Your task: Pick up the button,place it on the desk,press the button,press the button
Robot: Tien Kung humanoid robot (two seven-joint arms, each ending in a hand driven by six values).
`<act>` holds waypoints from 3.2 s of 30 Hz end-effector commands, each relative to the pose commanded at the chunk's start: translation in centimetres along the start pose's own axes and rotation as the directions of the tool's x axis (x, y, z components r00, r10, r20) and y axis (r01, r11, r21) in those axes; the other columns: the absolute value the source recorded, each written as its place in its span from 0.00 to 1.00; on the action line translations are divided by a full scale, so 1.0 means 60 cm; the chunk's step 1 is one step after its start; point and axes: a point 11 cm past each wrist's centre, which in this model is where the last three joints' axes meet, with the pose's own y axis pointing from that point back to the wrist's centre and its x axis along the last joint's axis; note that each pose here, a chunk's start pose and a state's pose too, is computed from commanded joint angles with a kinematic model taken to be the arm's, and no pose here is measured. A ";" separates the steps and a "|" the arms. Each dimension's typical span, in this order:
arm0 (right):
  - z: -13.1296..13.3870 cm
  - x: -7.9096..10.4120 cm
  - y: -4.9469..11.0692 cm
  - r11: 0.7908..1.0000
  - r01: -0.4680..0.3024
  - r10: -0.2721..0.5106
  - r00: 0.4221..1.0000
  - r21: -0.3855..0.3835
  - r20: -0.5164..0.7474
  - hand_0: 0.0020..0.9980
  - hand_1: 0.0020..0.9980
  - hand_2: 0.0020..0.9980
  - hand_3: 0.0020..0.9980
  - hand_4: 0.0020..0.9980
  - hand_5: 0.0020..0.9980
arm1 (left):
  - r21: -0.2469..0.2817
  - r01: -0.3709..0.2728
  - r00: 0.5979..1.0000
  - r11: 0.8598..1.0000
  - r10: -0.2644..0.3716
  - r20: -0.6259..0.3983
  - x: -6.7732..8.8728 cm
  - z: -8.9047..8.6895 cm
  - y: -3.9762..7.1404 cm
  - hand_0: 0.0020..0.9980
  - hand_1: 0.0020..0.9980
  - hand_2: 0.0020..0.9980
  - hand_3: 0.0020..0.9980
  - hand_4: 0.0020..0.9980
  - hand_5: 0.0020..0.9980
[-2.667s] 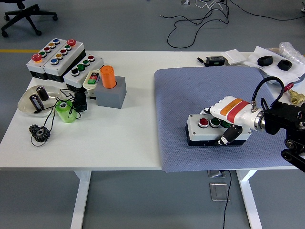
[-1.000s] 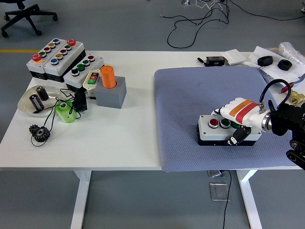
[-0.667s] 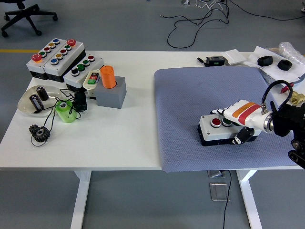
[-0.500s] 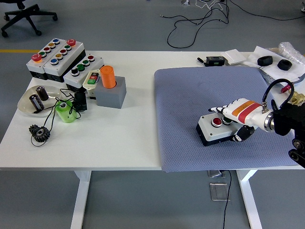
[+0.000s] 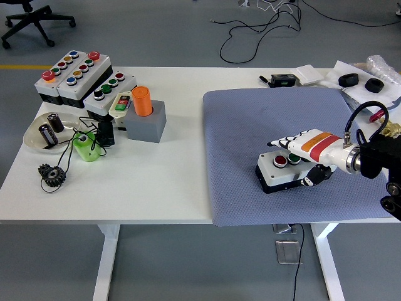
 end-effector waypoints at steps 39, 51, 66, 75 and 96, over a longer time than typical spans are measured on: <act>-0.001 0.080 0.054 0.967 -0.252 0.253 0.953 -0.032 0.167 0.50 0.33 0.39 0.97 0.92 0.21 | 0.004 -0.001 1.000 1.000 0.001 0.004 0.000 -0.005 0.000 0.60 0.51 0.47 0.47 0.28 0.98; 0.027 0.057 0.083 0.962 -0.228 0.264 0.920 -0.151 0.291 0.09 0.00 0.00 0.74 0.88 0.48 | 0.002 -0.001 1.000 1.000 0.001 0.001 0.000 -0.002 0.000 0.60 0.51 0.47 0.47 0.28 0.98; 0.026 0.007 0.069 0.986 -0.064 0.110 0.945 -0.156 0.307 0.09 0.00 0.00 0.71 0.87 0.54 | 0.000 0.000 1.000 1.000 0.000 0.003 0.000 -0.001 0.000 0.60 0.51 0.47 0.47 0.28 0.98; 0.035 0.001 0.063 0.983 -0.054 0.108 0.944 -0.176 0.311 0.09 0.00 0.00 0.71 0.86 0.55 | -0.001 -0.001 1.000 1.000 0.001 0.002 0.001 0.001 0.000 0.60 0.51 0.47 0.47 0.28 0.98; 0.048 -0.028 0.052 0.978 0.001 0.063 0.951 -0.207 0.304 0.09 0.00 0.00 0.72 0.86 0.56 | 0.003 0.002 1.000 1.000 -0.003 0.008 -0.003 -0.003 0.000 0.60 0.51 0.47 0.47 0.28 0.98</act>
